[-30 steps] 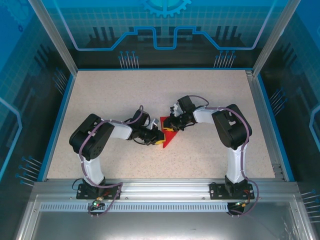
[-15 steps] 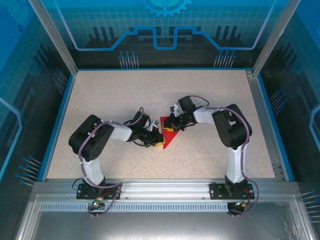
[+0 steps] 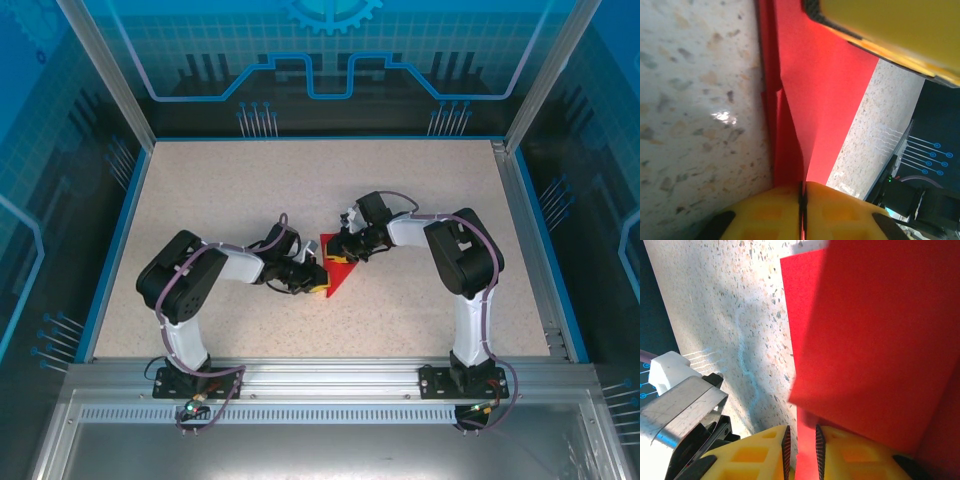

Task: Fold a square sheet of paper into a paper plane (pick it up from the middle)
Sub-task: Fourth fold the wing at the center of the table.

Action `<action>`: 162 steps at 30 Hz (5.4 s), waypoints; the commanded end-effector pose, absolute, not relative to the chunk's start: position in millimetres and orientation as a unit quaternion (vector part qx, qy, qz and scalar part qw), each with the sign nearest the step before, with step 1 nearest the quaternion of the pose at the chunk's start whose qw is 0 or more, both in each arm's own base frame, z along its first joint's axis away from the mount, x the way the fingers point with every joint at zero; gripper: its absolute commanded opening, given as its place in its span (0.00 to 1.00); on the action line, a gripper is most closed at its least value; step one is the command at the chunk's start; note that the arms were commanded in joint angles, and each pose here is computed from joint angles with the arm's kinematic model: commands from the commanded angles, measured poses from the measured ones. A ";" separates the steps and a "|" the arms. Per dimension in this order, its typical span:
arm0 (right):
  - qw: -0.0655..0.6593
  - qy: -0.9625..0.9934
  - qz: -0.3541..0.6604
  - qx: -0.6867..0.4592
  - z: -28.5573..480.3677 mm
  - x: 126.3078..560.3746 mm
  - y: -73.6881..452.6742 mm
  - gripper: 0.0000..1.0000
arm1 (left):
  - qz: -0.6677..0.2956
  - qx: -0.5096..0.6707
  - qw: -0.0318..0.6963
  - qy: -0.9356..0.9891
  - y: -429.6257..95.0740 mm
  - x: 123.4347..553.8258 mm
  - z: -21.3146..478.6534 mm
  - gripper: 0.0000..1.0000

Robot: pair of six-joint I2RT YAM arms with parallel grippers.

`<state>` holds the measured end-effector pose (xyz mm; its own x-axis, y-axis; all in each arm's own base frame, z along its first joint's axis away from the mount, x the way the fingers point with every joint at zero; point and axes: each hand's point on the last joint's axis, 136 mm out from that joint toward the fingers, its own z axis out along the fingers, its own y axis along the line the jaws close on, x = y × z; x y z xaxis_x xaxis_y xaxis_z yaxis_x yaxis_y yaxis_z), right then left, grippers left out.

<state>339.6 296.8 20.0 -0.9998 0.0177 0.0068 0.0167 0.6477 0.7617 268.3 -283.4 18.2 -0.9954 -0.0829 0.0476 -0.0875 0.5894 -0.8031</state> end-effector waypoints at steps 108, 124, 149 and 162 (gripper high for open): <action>-0.075 0.933 0.348 0.047 -40.4 301.7 263.6 0.22 | 0.414 0.120 -0.049 -0.901 -303.4 286.3 30.0 0.20; -0.078 0.934 0.345 0.049 -43.0 299.9 262.6 0.23 | 0.417 0.084 0.010 -0.905 -307.2 245.5 10.7 0.20; -0.081 0.938 0.329 0.068 -53.0 293.1 255.6 0.23 | 0.395 0.040 0.082 -0.914 -301.2 191.9 9.7 0.19; -0.058 0.935 0.325 0.132 -49.0 279.4 264.8 0.23 | 0.363 0.172 -0.069 -0.913 -230.7 233.6 45.7 0.20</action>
<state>333.8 294.1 17.3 -0.9941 0.1066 -0.0210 0.0491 0.6138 0.7880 232.0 -253.8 62.7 -0.9634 -0.2661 -0.0327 -0.1550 0.6525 -0.7418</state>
